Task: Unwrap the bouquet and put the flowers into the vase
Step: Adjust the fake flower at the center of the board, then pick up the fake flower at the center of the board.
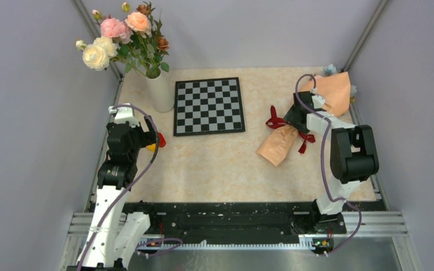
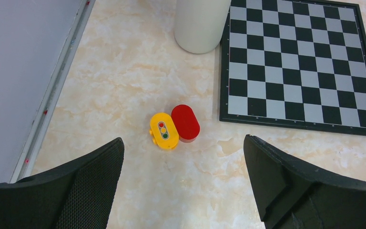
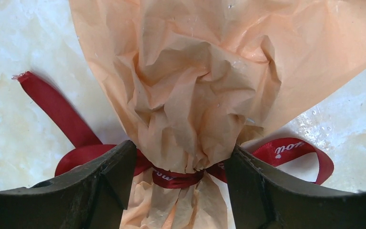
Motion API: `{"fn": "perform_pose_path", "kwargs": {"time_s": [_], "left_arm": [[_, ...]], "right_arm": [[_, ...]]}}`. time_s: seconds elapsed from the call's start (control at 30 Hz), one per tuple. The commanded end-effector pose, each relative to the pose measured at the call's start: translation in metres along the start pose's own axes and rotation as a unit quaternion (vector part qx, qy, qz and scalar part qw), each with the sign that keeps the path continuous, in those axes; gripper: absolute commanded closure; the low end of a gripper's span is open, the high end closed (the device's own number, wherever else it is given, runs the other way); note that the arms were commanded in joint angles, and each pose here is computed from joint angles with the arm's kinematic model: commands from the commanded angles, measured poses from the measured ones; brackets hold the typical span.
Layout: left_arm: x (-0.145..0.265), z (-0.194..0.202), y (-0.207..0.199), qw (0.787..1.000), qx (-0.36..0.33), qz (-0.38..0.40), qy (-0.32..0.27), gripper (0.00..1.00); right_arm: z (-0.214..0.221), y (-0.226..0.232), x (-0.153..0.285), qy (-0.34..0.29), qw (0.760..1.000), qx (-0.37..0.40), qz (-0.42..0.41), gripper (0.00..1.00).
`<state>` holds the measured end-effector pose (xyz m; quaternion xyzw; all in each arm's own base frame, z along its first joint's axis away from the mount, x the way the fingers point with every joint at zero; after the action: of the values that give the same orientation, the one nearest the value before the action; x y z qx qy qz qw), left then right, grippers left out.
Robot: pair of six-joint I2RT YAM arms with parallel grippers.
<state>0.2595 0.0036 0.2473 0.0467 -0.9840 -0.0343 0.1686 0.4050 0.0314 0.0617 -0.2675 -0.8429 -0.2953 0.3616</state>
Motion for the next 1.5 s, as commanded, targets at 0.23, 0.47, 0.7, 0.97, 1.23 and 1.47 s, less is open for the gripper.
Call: {"fn": "perform_pose_path", "kwargs": {"time_s": [0.23,0.47,0.7,0.97,1.23,1.47], "left_arm": [[-0.001,-0.01,-0.002,1.0,0.002,0.006,-0.022,0.01],[-0.002,-0.009,-0.002,1.0,0.001,0.006,-0.02,0.01],[-0.003,-0.008,-0.001,1.0,0.0,0.003,-0.018,0.01],[-0.003,-0.008,-0.001,1.0,0.0,0.002,-0.017,0.01],[0.0,-0.012,-0.003,1.0,0.001,0.01,-0.026,0.01],[0.009,-0.023,-0.032,0.992,-0.01,0.109,-0.055,0.01]], "right_arm": [[0.019,-0.008,-0.005,0.025,1.0,-0.015,0.003,0.32],[0.03,-0.006,-0.011,0.029,0.999,-0.012,0.006,0.37],[0.024,-0.004,-0.011,0.015,1.0,-0.01,0.003,0.62],[0.0,0.002,0.01,-0.03,0.999,0.0,-0.026,0.88],[-0.029,0.026,0.063,-0.068,0.99,0.008,-0.124,0.92],[-0.057,0.072,0.153,-0.099,0.945,0.04,-0.308,0.95]]}}
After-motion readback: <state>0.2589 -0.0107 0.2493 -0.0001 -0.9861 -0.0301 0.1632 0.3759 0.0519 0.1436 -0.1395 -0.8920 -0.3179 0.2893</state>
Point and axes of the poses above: each gripper's point midway between its finger pads, its own x axis back along the fingers, its own y axis along the line the jaws close on, z = x × y, the point moved 2 cm from there along x, back along the fingers, and after that the axes turned 11 degrees about -x, right-handed, at the moved point
